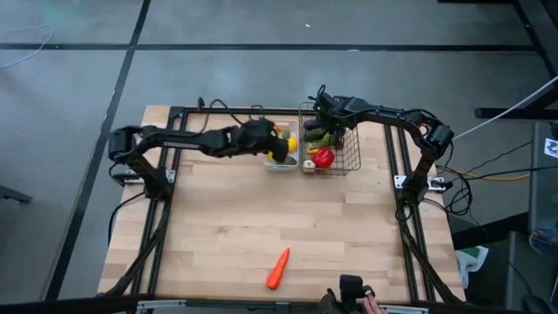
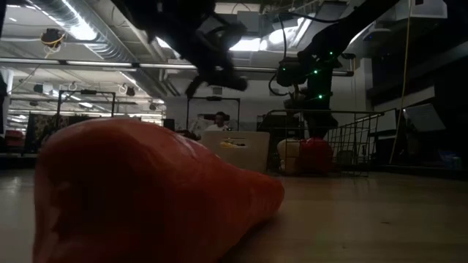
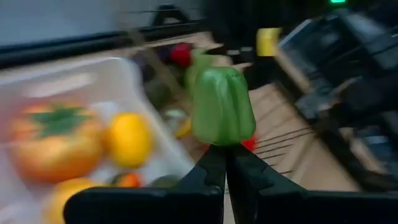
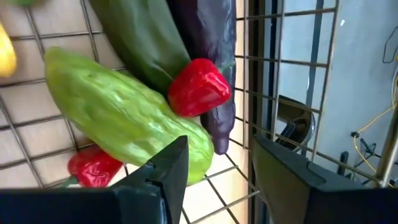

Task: Sort produce into baskets
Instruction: Put the green bell pepper into the gold wire basket

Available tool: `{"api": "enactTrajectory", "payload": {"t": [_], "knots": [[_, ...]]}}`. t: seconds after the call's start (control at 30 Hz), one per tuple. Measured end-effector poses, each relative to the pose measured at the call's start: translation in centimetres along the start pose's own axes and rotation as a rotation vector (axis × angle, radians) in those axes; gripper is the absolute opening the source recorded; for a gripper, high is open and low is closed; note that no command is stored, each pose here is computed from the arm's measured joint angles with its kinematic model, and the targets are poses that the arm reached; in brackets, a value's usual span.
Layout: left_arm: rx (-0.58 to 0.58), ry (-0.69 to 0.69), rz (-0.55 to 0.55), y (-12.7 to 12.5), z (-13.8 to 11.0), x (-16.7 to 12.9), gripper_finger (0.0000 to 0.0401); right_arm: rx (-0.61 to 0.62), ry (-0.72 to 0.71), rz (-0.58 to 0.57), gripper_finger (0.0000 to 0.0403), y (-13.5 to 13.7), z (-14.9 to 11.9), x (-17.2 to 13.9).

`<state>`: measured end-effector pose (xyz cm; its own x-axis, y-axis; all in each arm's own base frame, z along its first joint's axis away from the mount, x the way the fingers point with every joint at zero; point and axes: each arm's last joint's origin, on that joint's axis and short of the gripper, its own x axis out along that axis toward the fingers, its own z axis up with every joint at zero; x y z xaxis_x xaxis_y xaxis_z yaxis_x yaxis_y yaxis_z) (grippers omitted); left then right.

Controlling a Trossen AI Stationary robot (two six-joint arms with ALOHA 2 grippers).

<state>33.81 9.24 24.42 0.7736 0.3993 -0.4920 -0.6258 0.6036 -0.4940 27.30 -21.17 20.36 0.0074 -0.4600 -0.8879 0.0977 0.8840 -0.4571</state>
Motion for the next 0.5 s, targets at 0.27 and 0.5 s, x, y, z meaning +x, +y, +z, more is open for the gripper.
{"api": "enactTrajectory", "payload": {"t": [0.27,0.5], "knots": [[-0.146,-0.054,-0.22,-2.8,-3.2,4.0,0.0001,0.002,-0.004,0.0,0.0177,0.0,0.0,0.0],[-0.162,-0.023,-0.267,-5.2,-5.3,6.7,0.0001,0.004,-0.015,0.016,0.0177,0.0,0.1,0.0]]}}
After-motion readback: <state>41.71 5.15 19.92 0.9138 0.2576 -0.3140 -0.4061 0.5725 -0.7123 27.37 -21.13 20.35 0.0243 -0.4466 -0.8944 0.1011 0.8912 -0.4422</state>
